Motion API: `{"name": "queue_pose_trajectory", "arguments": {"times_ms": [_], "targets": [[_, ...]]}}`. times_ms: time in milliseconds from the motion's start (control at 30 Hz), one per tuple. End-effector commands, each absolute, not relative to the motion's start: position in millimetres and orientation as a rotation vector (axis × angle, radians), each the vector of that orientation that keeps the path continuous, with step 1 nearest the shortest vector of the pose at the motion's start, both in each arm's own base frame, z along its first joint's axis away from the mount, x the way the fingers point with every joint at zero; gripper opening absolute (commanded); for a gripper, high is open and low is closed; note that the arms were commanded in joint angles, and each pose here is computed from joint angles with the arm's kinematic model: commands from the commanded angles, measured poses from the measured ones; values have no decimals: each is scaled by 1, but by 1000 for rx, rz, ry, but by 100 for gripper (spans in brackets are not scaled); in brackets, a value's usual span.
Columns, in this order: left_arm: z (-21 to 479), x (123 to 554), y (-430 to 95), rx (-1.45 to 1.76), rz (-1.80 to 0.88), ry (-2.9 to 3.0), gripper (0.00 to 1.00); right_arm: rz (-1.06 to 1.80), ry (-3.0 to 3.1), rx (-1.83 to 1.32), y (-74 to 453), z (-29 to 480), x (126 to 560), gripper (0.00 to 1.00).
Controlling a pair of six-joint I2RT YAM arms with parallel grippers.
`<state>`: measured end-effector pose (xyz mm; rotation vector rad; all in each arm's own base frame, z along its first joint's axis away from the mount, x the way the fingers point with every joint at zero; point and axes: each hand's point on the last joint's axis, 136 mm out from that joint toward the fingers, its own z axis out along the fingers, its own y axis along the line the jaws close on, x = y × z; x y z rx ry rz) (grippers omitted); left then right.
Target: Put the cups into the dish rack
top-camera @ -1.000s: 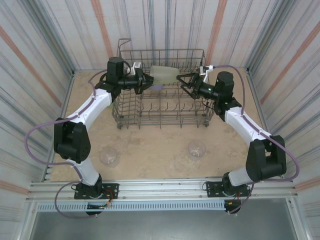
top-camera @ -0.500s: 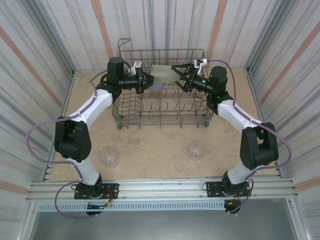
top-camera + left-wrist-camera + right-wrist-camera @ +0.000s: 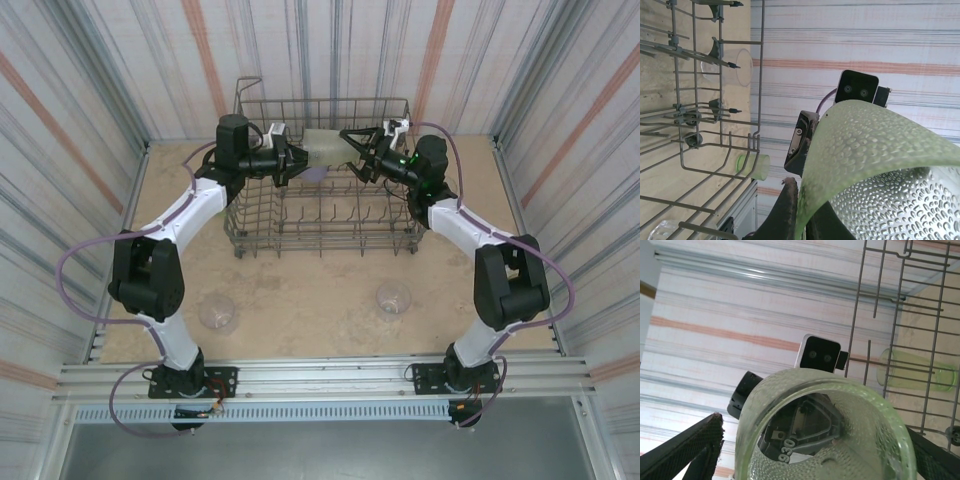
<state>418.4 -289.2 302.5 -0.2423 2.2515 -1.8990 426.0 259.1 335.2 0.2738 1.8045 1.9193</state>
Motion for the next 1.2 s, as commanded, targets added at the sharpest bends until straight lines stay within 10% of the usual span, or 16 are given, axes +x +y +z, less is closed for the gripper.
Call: {"name": "queue_pose_trajectory", "arguments": {"times_ms": [0, 267, 533, 1167], "targets": [[301, 414, -295, -199, -1933, 2259, 0, 1967, 1713, 240, 261, 358, 426, 77], [300, 414, -294, -193, -1929, 2266, 17, 1982, 1678, 245, 258, 362, 423, 50], [312, 410, -276, -170, -1769, 2270, 57, 1891, 1701, 280, 236, 361, 423, 46], [362, 395, -179, -105, -1431, 2160, 94, 1430, 1987, 206, 216, 333, 428, 46]]}}
